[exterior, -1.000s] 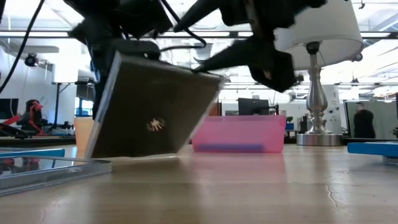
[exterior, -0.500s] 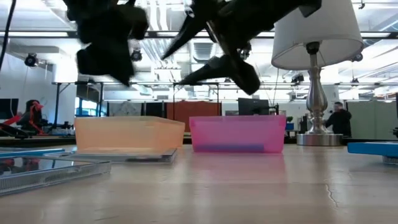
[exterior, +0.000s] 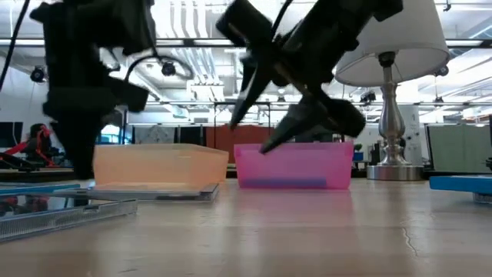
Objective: Pick & place jewel cases by type
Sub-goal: Put the middle black CD case into the orange bin
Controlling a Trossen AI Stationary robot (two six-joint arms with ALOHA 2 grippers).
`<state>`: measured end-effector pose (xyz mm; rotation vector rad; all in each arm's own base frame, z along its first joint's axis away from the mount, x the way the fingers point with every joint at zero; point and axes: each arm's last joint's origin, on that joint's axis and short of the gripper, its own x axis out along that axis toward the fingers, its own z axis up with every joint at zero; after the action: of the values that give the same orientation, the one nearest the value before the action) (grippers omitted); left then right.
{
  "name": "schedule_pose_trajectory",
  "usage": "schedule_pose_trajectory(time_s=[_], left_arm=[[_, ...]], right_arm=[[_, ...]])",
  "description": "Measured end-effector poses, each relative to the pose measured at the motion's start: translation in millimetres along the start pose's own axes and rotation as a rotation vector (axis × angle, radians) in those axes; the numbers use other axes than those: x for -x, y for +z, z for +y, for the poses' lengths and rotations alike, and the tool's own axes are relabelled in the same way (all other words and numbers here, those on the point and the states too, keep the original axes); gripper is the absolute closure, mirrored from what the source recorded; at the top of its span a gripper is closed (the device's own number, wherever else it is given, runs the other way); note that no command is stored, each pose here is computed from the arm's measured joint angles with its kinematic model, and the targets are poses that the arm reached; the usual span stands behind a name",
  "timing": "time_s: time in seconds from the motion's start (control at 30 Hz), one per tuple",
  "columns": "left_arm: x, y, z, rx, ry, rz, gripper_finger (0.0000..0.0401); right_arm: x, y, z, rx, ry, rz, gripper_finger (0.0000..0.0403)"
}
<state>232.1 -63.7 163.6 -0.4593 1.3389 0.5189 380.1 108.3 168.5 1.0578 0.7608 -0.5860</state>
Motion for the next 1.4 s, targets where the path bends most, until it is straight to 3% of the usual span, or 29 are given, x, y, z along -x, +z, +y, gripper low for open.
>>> schedule_pose_trajectory(time_s=[0.3,0.47,0.93,1.2,1.4], left_arm=[[-17,-7,5,-0.011,-0.012,0.025,0.0284],[-20,-8,6,-0.009,-0.021,0.025,0.0284],[-25,-7,7,-0.012,-0.052,0.000,0.0284],[-33,-6,5,0.007,-0.121,-0.043,0.0284],[-42,-13,12,0.020,-0.117,-0.032,0.0284]], right_arm=[[-51,-10,1,-0.072,0.004,0.146,0.0202],[-66,-10,6,-0.092,0.006,0.154,0.0202],[-72,3,4,-0.166,0.034,0.142,0.0202],[-73,3,5,-0.155,0.059,0.130,0.0202],[-68,7,14,-0.093,0.145,0.110,0.0202]])
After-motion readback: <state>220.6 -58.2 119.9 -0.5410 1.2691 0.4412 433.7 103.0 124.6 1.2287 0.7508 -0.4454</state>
